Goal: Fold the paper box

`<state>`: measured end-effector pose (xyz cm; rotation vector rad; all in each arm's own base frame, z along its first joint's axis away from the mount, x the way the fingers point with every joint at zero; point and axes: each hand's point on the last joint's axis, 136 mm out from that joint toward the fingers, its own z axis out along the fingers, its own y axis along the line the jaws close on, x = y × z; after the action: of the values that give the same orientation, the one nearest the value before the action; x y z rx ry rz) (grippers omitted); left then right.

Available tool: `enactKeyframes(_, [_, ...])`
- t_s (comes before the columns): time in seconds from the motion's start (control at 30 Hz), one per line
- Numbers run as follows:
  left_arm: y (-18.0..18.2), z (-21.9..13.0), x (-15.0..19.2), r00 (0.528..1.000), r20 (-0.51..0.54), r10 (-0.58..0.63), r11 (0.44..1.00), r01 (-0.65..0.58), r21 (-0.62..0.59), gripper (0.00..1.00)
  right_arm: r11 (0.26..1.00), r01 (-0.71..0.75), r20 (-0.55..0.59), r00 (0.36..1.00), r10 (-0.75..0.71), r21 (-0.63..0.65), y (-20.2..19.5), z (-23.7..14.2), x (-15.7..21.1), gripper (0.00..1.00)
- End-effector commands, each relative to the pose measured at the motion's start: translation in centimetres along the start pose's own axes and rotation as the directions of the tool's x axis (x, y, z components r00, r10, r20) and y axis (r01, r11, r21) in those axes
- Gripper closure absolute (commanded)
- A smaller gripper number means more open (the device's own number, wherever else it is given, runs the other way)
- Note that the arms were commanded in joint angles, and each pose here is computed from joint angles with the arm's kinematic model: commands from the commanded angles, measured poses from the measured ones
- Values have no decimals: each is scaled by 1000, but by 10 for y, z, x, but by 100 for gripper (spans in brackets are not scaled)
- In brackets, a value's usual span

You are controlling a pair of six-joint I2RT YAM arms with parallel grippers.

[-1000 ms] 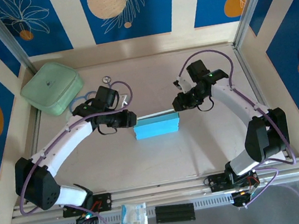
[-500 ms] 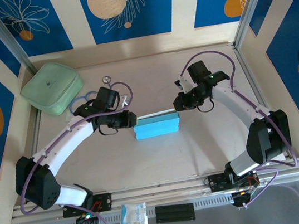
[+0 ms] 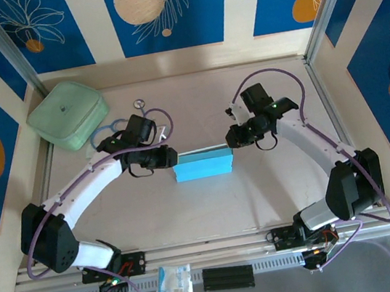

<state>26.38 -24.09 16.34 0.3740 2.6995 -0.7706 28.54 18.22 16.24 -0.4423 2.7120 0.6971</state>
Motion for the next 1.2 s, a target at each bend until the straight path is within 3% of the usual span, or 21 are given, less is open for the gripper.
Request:
enactKeyframes(0.0, [-1,-2,10,1000,-19,2,1000,-2,-2,73,997,-16,-109,994,24,75,-12,14,33,87])
enactKeyframes(0.23, [-2,-18,1,999,40,16,1000,-15,-23,69,990,-1,-132,991,19,138,-20,21,42,87])
enactKeyframes(0.5, [3,-32,-2,996,79,29,997,-22,-80,55,988,16,-130,992,4,153,-19,20,41,87])
enactKeyframes(0.93, [4,-34,-45,978,148,150,980,-127,-155,58,986,52,-132,991,-31,160,-13,18,40,87])
enactKeyframes(1.17, [22,-28,-69,981,193,9,984,26,-178,64,983,66,-140,989,-43,169,-11,19,41,87])
